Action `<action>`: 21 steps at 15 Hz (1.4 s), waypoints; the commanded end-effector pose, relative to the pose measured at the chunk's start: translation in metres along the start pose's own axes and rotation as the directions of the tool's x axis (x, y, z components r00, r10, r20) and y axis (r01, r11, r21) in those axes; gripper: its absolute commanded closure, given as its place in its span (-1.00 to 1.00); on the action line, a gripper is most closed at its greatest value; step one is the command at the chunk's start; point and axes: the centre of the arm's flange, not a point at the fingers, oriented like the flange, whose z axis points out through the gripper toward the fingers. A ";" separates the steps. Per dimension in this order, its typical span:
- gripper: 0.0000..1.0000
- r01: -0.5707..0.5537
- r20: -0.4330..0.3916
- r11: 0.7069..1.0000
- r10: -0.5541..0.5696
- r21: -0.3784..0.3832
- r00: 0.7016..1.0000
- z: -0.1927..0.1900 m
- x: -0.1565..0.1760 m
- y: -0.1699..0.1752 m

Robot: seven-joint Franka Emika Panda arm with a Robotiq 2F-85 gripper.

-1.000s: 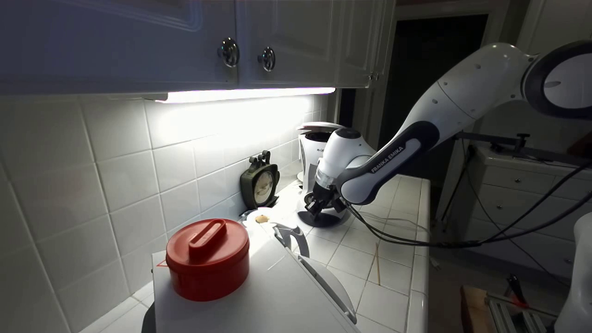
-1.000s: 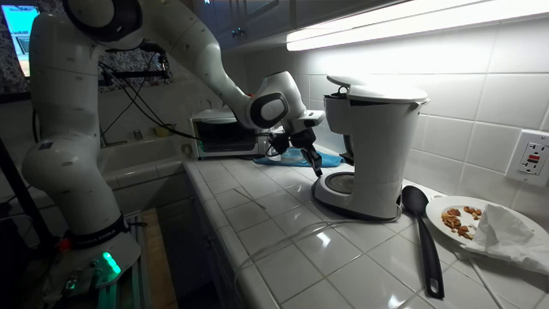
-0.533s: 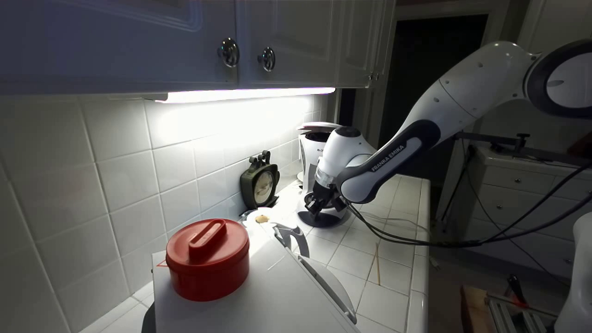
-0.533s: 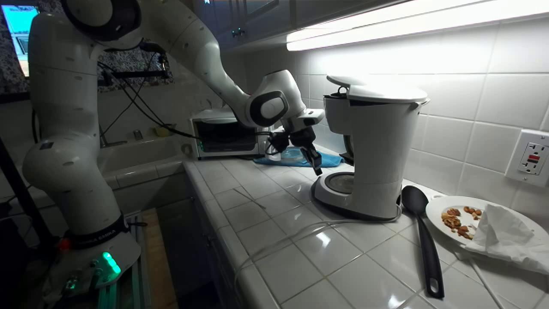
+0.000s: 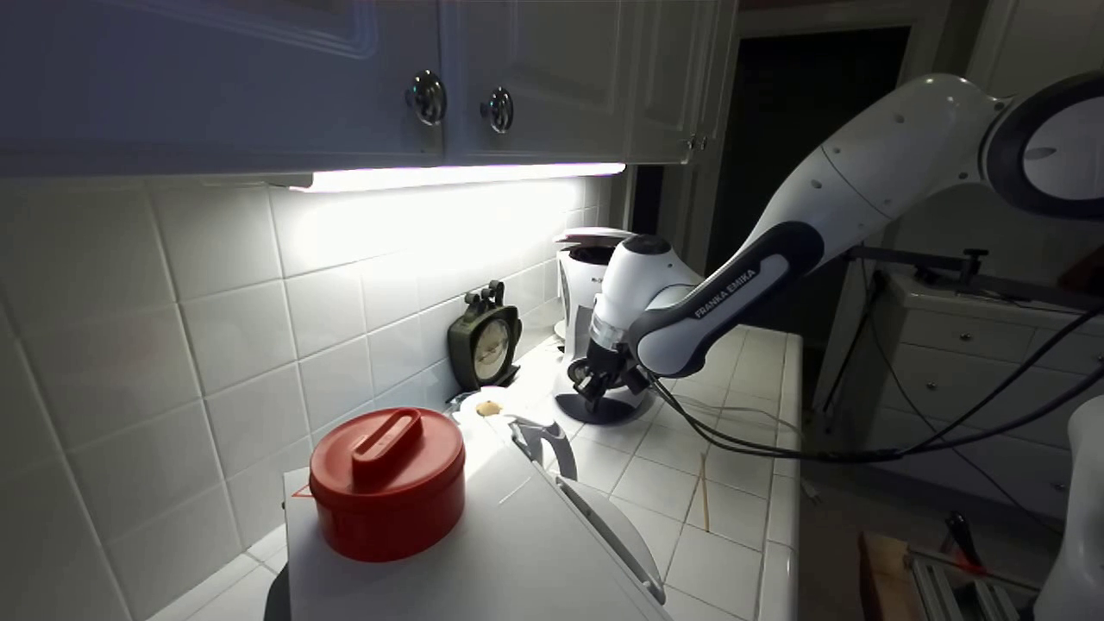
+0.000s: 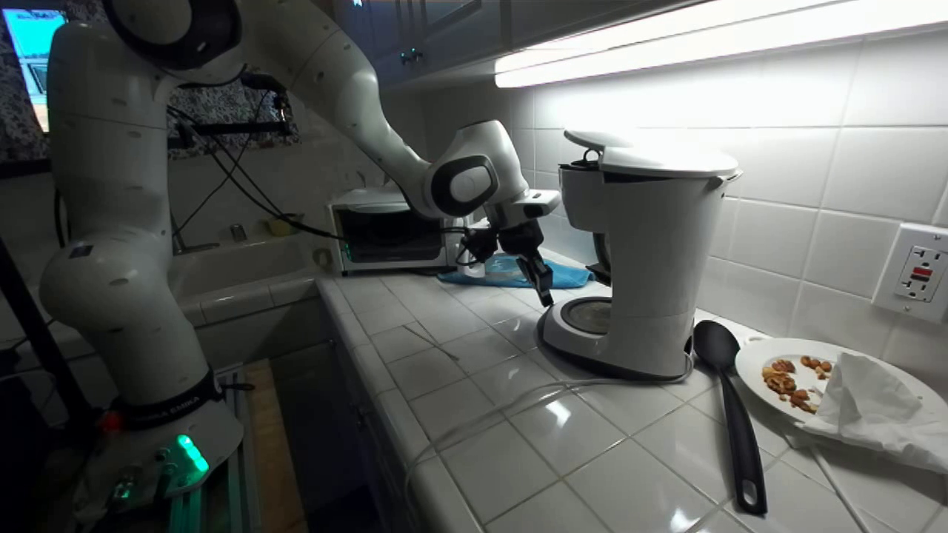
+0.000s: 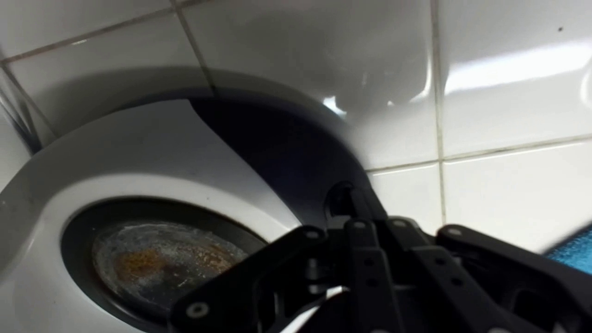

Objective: Push the bottom black button of the white machine on the right

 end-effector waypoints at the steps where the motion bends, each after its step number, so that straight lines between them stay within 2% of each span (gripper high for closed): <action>1: 0.94 0.001 0.004 1.000 -0.001 -0.024 1.000 -0.004 0.000 0.001; 21: 0.94 -0.011 0.035 0.999 0.013 -0.045 0.999 0.026 0.015 0.012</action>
